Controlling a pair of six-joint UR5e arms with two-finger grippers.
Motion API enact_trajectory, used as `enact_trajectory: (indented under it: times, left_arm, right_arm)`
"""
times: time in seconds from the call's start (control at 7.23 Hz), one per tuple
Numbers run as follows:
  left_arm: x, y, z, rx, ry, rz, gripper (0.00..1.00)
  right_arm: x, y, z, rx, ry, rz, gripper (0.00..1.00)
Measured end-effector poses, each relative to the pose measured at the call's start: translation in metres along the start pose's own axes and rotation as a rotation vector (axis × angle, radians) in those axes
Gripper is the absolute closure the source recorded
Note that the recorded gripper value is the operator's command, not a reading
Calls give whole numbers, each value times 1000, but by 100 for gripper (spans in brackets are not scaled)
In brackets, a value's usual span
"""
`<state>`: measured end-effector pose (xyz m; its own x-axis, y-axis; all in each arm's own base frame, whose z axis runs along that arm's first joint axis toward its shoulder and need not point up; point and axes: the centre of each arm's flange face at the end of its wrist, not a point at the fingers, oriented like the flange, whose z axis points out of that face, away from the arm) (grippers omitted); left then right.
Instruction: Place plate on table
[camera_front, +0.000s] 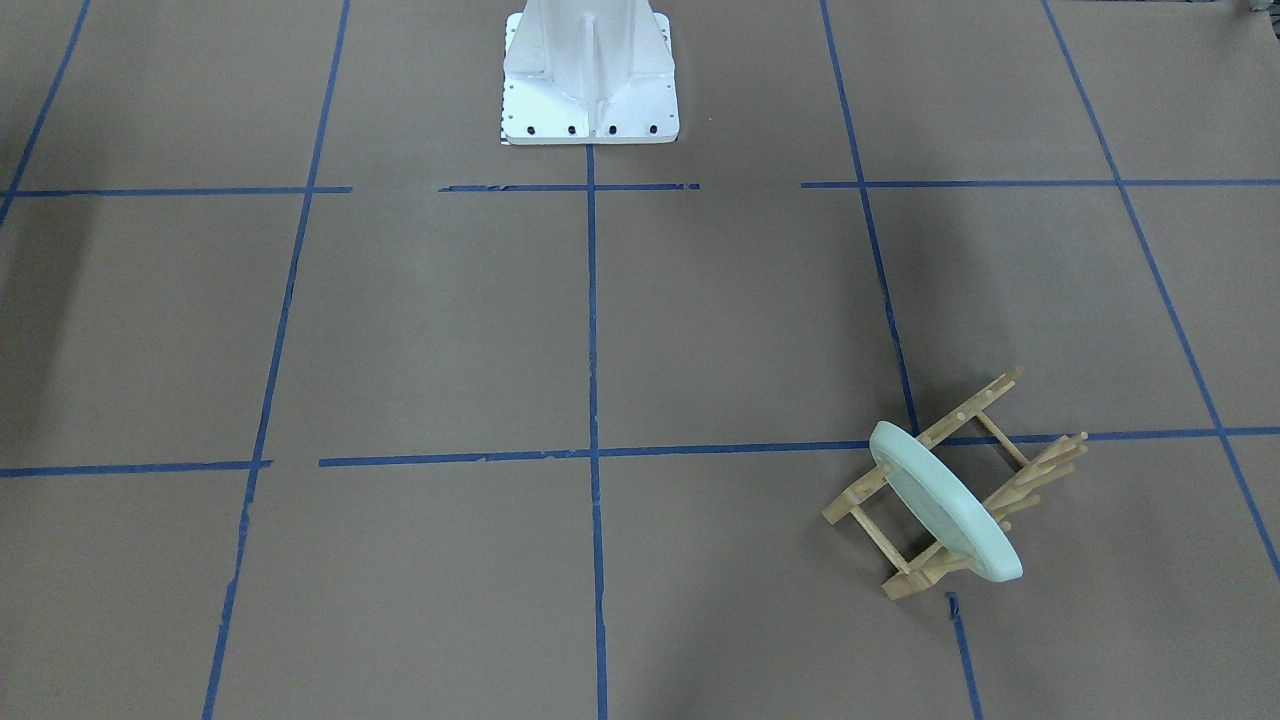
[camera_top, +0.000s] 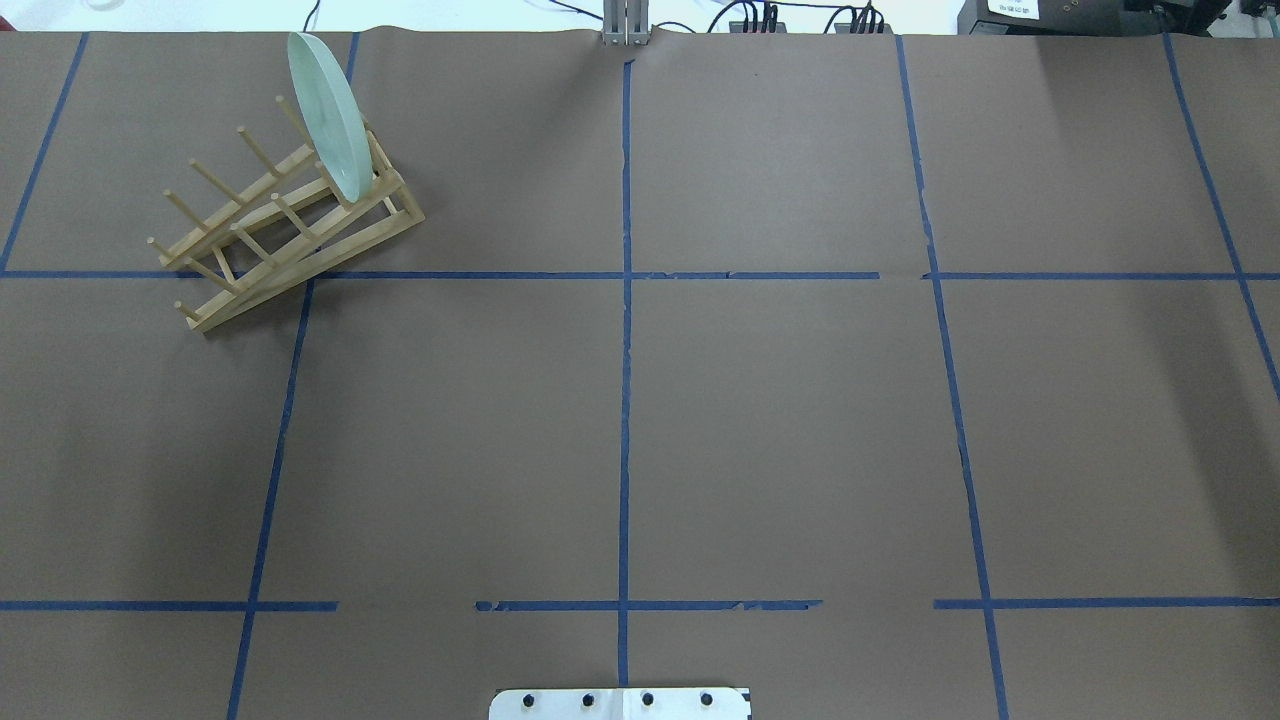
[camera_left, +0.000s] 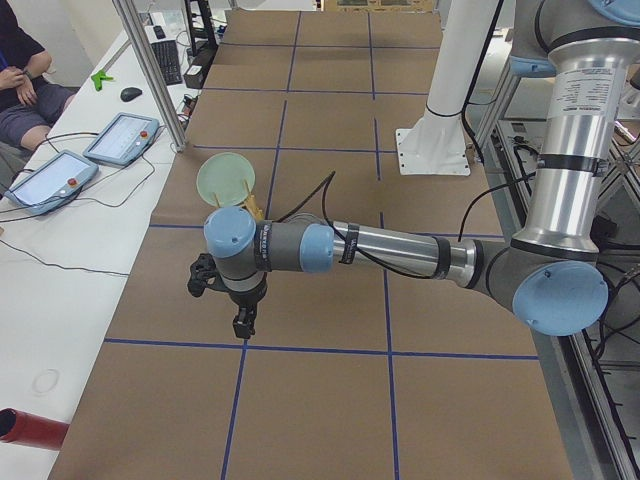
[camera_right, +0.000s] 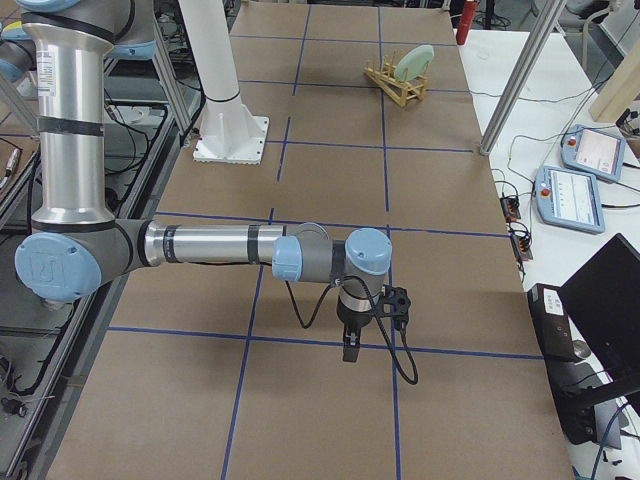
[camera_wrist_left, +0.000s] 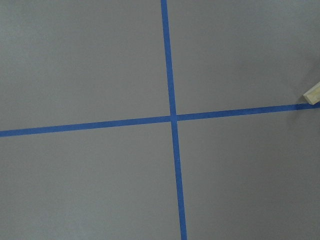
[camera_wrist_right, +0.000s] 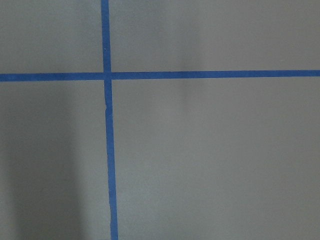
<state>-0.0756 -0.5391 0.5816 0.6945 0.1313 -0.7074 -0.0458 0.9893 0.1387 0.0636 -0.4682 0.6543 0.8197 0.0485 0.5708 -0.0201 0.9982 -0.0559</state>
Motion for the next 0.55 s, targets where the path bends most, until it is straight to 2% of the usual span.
enact_trajectory:
  times: [0.28, 0.41, 0.55]
  left_arm:
    - [33, -28, -33, 110, -1, 9, 0]
    - [50, -39, -49, 193, 10, -41, 0]
    - [66, -46, -57, 267, 52, -114, 0]
  right_arm:
    - [0, 0, 0, 0, 0, 0, 0]
    - [0, 0, 0, 0, 0, 0, 0]
    - [0, 0, 0, -1, 0, 0, 0]
